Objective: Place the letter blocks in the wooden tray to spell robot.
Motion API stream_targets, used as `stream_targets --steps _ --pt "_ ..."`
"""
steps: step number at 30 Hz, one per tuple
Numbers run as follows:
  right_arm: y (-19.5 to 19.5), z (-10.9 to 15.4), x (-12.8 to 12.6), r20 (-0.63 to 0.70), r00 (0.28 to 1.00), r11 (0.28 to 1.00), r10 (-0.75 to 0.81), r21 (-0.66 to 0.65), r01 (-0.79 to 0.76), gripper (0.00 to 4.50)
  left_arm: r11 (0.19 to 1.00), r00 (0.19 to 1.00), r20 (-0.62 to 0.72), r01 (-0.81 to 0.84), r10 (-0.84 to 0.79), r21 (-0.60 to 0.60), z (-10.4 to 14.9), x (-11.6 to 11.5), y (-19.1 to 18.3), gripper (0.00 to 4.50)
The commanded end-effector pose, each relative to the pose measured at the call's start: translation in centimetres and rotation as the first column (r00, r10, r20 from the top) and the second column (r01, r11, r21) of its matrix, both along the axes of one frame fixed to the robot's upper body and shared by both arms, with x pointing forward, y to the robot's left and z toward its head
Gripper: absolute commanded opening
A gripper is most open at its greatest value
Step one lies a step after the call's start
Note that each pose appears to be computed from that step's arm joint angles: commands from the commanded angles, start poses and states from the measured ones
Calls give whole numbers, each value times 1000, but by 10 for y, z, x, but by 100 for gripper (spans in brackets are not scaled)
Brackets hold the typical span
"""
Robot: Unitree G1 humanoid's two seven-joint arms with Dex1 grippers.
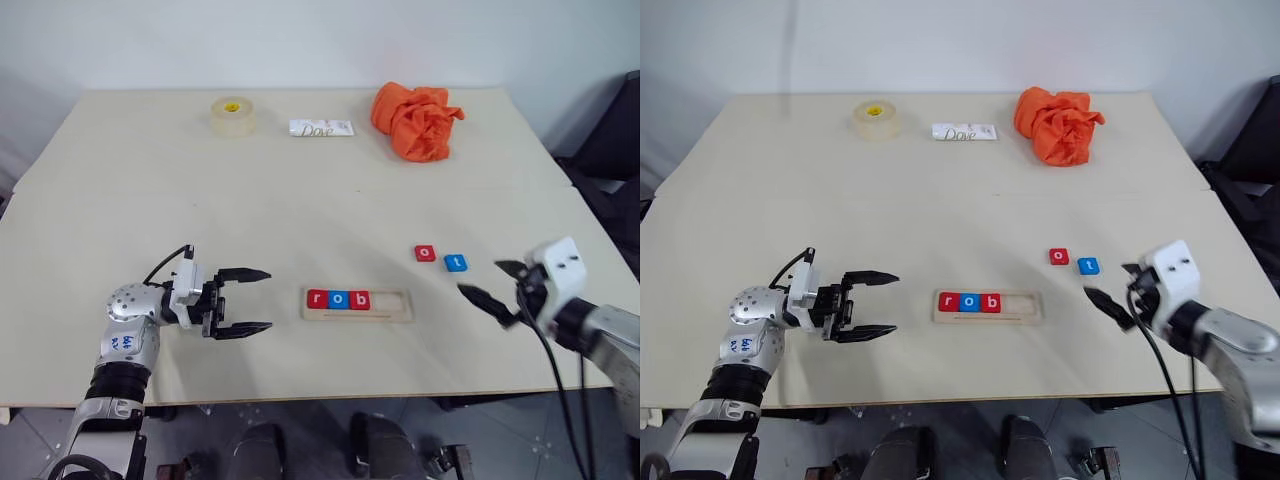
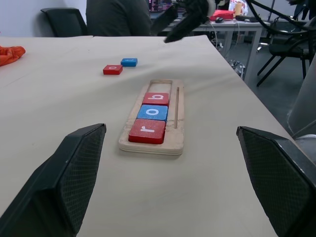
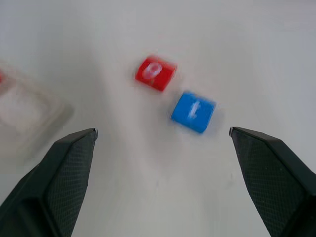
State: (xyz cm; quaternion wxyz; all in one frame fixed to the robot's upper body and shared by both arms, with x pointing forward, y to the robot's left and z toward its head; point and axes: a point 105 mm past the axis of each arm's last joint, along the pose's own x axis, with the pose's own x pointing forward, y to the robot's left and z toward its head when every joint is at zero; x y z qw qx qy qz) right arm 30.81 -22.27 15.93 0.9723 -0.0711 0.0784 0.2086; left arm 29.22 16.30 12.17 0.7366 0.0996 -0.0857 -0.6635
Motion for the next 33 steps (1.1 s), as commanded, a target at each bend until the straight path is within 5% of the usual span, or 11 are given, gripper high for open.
stream_targets --steps 1,10,33 --pt "17 0 23 12 996 996 -85 33 85 447 998 997 43 63 -63 10 8 -8 -6 450" --pt "24 -19 61 -45 981 982 -191 3 191 447 999 998 49 43 -43 0 8 -16 -4 450" --pt "60 -28 66 -95 991 996 -89 -27 87 447 1000 999 40 4 -3 -27 -1 -21 -7 450"
